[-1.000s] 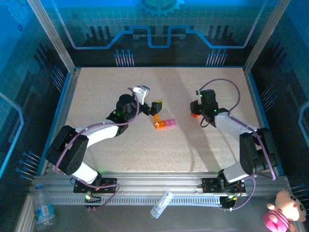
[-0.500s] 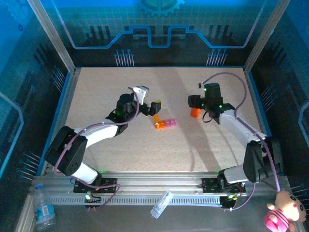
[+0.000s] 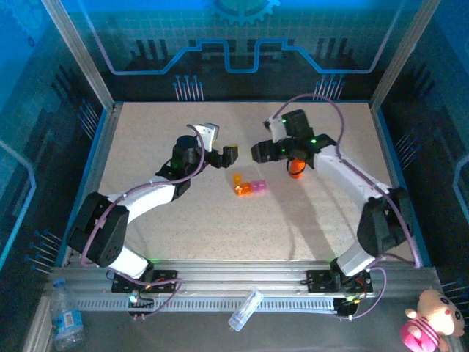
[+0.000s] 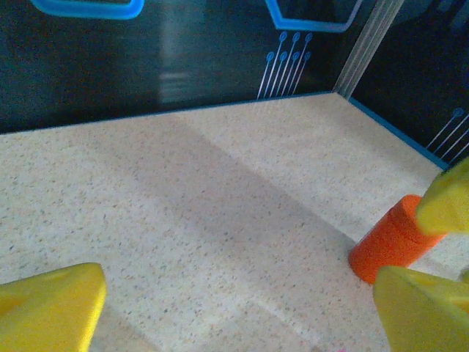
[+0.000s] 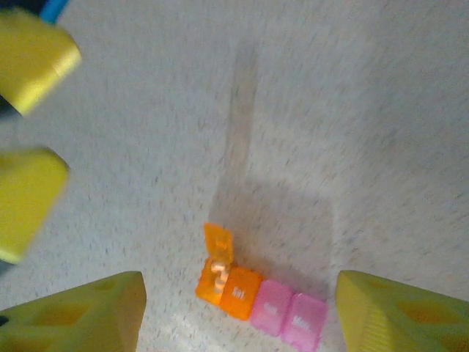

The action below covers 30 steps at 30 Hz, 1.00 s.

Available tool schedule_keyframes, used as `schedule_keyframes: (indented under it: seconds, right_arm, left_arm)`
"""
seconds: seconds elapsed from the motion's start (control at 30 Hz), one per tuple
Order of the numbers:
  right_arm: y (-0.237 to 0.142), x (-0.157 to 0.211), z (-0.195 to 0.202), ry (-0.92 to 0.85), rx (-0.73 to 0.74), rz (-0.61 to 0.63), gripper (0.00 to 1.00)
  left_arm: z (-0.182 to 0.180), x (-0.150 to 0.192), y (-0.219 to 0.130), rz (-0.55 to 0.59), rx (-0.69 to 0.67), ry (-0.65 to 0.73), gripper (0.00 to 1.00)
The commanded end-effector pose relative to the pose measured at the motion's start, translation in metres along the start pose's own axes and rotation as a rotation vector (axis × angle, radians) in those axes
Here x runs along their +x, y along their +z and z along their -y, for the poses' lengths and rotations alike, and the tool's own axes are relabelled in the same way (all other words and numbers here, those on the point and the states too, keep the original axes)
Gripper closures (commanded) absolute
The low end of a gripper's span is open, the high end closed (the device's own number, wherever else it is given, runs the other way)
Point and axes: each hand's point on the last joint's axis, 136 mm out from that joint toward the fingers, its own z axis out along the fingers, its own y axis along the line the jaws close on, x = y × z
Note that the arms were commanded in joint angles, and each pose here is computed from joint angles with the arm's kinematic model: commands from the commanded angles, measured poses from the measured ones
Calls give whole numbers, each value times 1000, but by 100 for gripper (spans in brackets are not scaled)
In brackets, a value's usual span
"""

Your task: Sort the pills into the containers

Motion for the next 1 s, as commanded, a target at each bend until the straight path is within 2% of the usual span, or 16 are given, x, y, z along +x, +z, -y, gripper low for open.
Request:
schedule_keyframes:
  seconds: [0.0,0.07,0.17,0.2,0.53,0.83,0.97]
  right_arm:
    - [26,34,-3,29,-13,-139,32]
    - [40,46,4,43,18,-184,32]
    - [54,60,18,60,85,-236,33]
    - [58,64,22,69,98,-250,33]
    - [74,92,42,80,158,-346,33]
    - [78,101,46,89,171,-369,33]
    - [78,106,47,91,175,-382,33]
  left_arm:
    - [-7,-11,-2,-37,-28,-20,25]
    - [-9,-3,0,-90,-35,-18,48]
    - [-12,6,3,-166,-52,-5,90]
    - [-15,10,3,-191,-66,-5,100]
    - [-18,39,11,-323,-66,-33,100]
    - [-21,65,21,-453,-66,-66,100]
    - [-21,71,25,-474,-64,-80,100]
